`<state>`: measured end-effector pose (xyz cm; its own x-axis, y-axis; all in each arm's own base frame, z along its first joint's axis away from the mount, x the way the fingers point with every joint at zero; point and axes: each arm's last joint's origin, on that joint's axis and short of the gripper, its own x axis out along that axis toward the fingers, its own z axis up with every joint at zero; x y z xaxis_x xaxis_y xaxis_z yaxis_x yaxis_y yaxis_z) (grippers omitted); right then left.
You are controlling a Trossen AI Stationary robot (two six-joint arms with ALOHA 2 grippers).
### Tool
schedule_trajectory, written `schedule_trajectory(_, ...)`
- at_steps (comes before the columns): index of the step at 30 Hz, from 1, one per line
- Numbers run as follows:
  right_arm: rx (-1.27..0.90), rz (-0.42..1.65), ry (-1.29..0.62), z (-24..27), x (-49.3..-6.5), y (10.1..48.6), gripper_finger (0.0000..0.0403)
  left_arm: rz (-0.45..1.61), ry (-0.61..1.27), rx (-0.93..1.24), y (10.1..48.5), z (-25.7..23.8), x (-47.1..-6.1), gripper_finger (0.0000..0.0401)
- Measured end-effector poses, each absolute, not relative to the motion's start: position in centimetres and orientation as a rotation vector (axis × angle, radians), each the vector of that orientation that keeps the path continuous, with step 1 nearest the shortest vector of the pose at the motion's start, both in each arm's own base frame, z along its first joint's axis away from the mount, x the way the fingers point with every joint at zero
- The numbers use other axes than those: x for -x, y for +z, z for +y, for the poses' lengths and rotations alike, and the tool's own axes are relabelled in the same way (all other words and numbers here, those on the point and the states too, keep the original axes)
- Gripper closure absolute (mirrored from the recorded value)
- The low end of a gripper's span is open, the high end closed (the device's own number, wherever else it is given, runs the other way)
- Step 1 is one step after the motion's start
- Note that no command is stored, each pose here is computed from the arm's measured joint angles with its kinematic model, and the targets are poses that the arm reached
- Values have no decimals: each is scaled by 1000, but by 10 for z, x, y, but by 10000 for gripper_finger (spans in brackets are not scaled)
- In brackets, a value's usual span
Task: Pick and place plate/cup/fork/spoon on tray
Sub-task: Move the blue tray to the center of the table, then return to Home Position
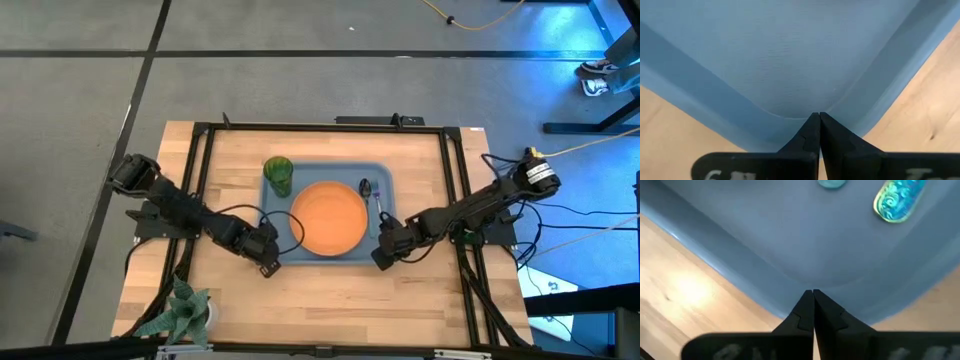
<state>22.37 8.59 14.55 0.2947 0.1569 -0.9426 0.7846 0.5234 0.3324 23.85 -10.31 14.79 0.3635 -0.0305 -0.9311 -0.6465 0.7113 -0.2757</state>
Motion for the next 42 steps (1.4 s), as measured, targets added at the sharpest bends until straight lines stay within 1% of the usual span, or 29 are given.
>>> schedule_trajectory(5, -973, 1224, -461, 98, -231, 135, 402, 1149, 435, 716, 148, -110, -236, 401)
schedule_trajectory(9, -1008, 1220, -464, 106, -235, 128, 402, 1155, 433, 735, 148, -117, -232, 401)
schedule_trajectory(17, -1002, 1220, -449, 110, -235, 131, 402, 1156, 419, 751, 148, -129, -227, 401)
schedule_trajectory(26, -996, 1217, -448, 110, -236, 132, 402, 1146, 426, 733, 148, -129, -226, 401)
schedule_trajectory(32, -989, 1137, -445, 107, -234, 146, 402, 1146, 414, 707, 149, -129, -227, 401)
schedule_trajectory(36, -983, 1078, -434, 105, -231, 158, 402, 1104, 383, 668, 157, -131, -233, 401)
schedule_trajectory(42, -898, 992, -339, 101, -226, 179, 402, 1070, 303, 618, 173, -137, -243, 401)
